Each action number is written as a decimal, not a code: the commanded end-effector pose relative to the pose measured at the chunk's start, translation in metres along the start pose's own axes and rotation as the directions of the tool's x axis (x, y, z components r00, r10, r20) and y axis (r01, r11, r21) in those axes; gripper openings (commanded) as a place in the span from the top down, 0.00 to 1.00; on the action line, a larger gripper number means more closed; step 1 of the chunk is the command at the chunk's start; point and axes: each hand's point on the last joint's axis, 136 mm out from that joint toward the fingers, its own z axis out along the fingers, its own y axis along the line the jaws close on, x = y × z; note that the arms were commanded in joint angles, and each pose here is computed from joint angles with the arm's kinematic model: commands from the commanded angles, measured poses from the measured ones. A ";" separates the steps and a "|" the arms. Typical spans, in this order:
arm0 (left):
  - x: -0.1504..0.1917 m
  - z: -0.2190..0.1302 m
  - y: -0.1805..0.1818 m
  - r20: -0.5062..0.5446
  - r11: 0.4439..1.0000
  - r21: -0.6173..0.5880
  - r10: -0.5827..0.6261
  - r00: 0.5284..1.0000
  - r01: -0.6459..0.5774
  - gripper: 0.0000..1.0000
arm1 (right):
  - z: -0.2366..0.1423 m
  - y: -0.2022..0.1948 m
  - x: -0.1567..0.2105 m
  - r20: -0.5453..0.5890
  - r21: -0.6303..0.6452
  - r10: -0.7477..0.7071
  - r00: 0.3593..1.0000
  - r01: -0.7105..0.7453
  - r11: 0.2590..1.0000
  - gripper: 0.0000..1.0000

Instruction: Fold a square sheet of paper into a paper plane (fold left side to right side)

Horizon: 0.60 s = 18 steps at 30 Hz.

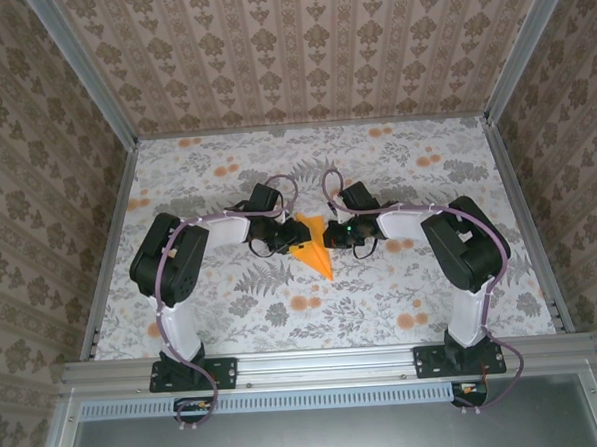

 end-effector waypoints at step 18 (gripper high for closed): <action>-0.013 -0.021 -0.053 0.013 0.986 0.081 0.143 0.990 -0.144 0.84 | 0.014 -0.022 0.025 -0.110 0.112 -0.002 0.994 0.015 0.994 0.99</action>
